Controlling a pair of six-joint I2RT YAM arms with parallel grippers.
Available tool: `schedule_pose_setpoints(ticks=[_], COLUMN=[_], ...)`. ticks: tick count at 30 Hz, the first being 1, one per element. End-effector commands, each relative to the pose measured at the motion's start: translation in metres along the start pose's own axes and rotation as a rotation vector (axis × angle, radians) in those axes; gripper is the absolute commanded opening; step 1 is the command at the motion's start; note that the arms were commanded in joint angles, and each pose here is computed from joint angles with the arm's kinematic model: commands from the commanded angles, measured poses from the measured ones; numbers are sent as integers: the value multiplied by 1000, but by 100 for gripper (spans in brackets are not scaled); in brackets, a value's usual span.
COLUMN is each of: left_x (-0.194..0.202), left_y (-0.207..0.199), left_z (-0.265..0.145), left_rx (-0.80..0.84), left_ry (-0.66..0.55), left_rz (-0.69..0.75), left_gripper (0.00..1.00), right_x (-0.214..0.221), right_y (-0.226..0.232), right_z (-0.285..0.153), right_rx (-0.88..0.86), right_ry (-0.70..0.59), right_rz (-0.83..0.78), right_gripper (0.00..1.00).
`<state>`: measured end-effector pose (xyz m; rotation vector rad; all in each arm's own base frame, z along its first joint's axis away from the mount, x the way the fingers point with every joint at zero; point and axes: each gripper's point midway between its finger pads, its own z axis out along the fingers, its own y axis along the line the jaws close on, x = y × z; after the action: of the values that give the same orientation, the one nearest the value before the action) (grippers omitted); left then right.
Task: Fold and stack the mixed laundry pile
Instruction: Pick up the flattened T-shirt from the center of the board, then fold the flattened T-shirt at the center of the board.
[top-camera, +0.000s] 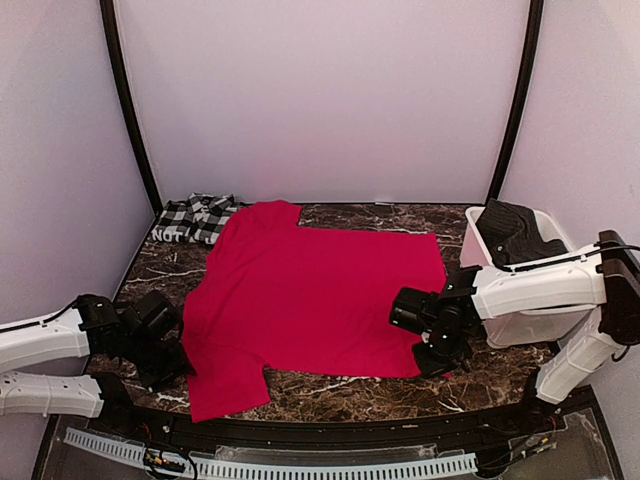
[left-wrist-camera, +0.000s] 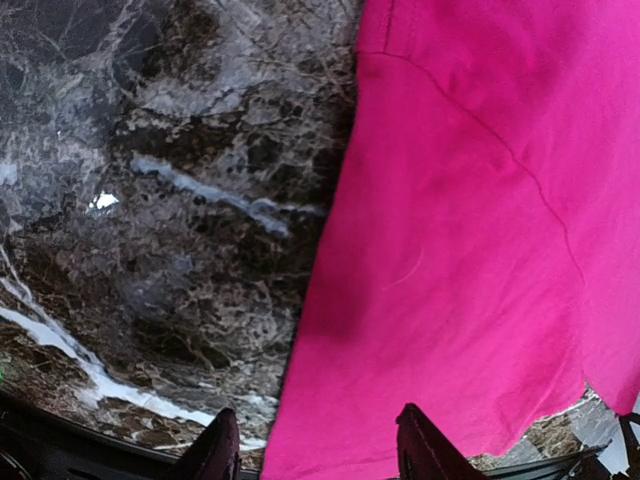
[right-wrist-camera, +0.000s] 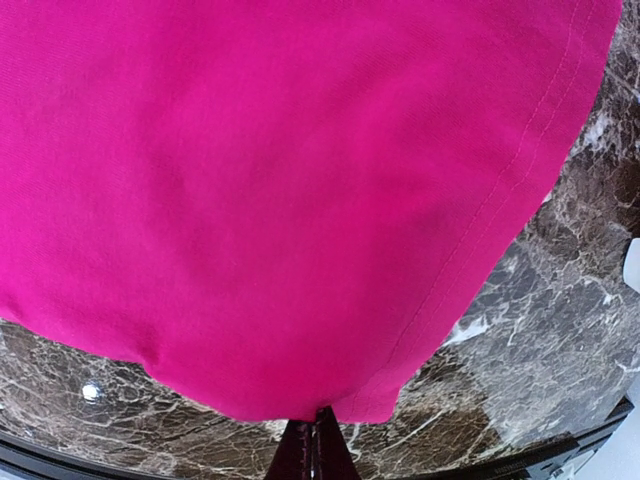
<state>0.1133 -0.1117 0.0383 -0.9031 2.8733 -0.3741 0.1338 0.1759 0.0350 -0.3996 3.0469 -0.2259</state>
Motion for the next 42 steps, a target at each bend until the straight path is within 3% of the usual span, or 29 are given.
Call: schedule_pose_setpoints(ticks=[1,11,16,19,21,29,42], left_x=[3,6,4,-2,-4,-1,-26], left_y=[10,8,3,-1,-3,0,-72], left_z=[14,34,35,34,29,-1,-51], left_rx=[-90,-141,-131,-114,-96,6,153], left_ry=[12,30,20,-12,-28,-40,-145], left_rz=[7,35,54,69,72,24,138], left_gripper=[51,36,20,4,0,0,0], right_x=[-8,-8,-9,-10,-11,-3,-22], right_y=[-2,-8,-7,-7,-7,-7,-22], right_z=[-14,-22,-23,-25,-26,-31,-51], right_rx=[3,19,10,4,1,-43,-27], right_ry=[-47,-65,-72,-81,-85,-85,-159], right_rz=[15,10,5,5,7,23,59], right_gripper=[0,0,0,0,0,0,0])
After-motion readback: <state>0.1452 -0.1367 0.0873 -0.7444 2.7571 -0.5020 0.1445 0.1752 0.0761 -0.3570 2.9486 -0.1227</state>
